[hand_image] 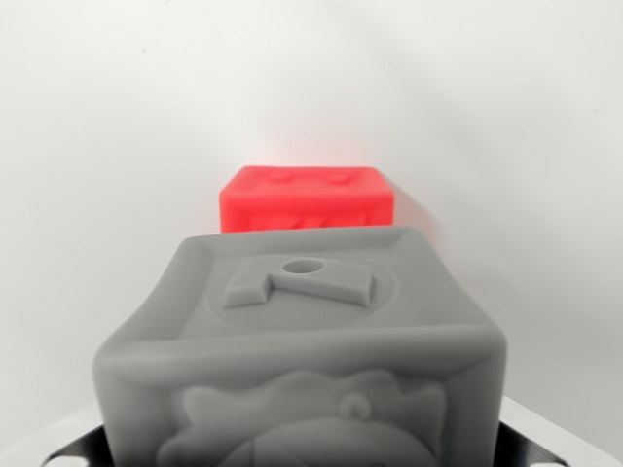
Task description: Destack cube
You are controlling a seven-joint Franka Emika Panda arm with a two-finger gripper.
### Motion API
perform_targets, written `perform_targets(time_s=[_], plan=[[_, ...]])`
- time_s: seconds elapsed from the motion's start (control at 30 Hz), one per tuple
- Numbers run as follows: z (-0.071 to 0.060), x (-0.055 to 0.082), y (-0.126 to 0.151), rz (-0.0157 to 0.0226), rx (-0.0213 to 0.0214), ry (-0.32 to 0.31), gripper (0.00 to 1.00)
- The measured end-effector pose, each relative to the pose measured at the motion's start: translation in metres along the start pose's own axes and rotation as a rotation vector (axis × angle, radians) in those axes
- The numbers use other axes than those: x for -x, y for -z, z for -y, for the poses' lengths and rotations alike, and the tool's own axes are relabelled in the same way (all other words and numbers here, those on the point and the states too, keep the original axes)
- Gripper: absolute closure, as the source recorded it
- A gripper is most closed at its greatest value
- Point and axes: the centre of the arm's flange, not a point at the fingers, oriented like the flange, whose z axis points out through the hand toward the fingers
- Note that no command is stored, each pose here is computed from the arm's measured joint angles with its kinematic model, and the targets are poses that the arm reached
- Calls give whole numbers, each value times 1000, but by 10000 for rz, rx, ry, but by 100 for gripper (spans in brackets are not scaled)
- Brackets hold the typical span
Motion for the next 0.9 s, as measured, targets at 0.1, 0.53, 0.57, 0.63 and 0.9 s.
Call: perform_targets(time_s=[0.1, 0.53, 0.57, 0.63, 0.9], plan=[[0, 0, 10, -20, -3, 2, 100], [2, 0, 31, -10, -22, -322, 100], [3, 1, 30, 7, -24, -393, 100], [4, 1, 29, 24, -26, -523, 100], [8, 3, 28, 34, -25, -1016, 100]])
